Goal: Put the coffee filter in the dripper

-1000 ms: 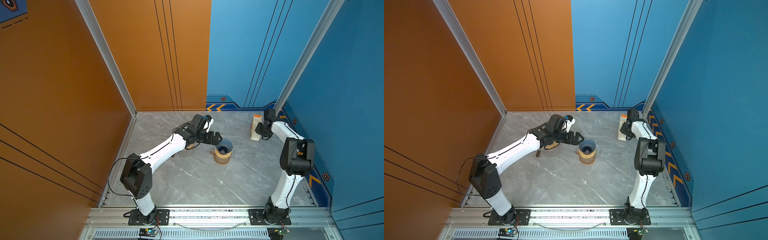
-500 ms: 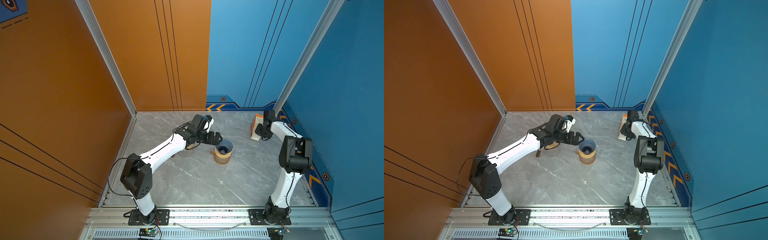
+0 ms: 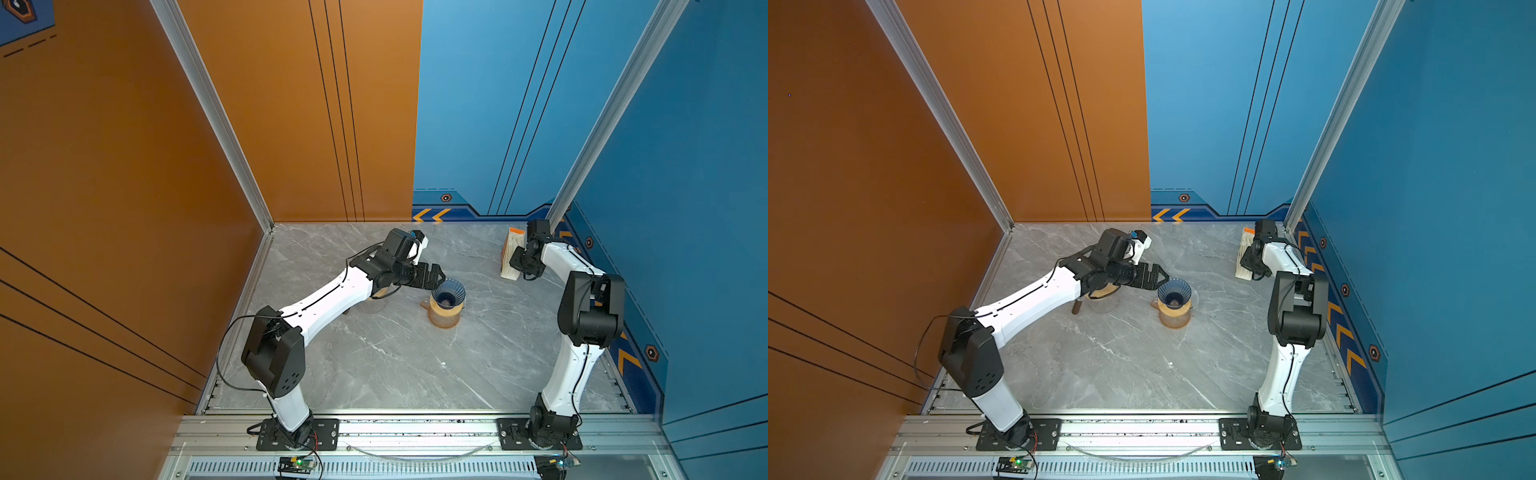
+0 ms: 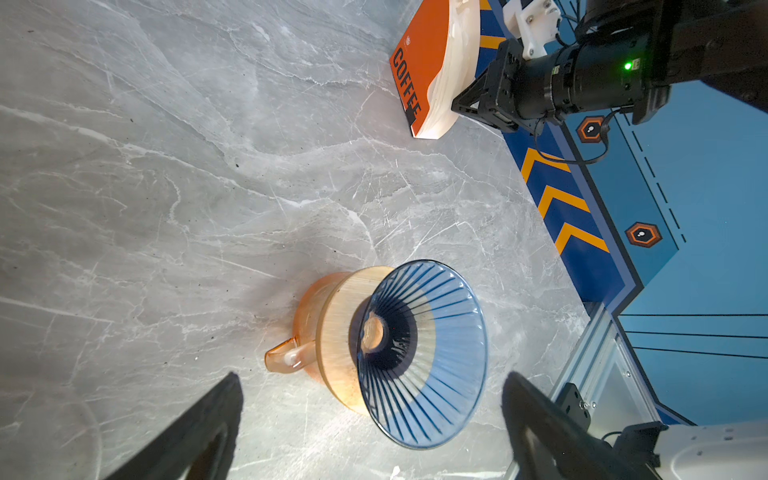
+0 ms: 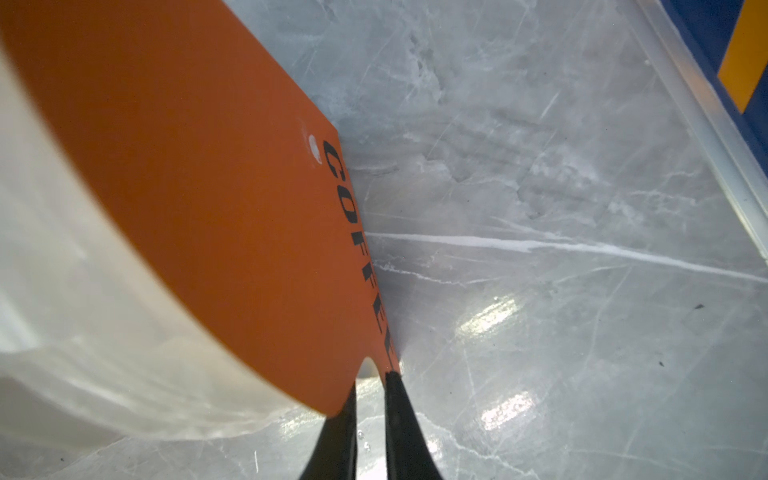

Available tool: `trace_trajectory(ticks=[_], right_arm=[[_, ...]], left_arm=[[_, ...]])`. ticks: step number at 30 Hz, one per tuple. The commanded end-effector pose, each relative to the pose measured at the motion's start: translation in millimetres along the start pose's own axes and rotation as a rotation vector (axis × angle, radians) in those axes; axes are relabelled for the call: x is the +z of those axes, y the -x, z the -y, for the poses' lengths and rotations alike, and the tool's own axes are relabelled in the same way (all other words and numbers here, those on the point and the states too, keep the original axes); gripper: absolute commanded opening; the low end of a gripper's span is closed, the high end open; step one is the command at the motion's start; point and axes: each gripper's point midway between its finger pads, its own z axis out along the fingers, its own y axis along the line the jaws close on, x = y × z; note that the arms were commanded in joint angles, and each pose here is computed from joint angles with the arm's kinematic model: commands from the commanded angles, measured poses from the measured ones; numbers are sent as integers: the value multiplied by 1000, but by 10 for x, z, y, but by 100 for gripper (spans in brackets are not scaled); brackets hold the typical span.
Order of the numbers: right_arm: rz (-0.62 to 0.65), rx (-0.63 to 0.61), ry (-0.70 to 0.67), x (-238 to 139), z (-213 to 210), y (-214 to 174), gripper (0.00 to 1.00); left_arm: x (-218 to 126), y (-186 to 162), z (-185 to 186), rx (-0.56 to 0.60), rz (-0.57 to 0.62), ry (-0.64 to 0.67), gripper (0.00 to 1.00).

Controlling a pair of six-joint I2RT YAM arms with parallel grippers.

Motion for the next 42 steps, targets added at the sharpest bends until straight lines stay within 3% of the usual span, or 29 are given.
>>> trace_trajectory(ticks=[1, 42], right_arm=[[-20, -20, 10, -34, -44, -39, 11], [-13, -32, 39, -374, -124, -181, 15]], left_arm=[[12, 2, 62, 1, -16, -16, 98], [49, -14, 100, 6, -27, -30, 98]])
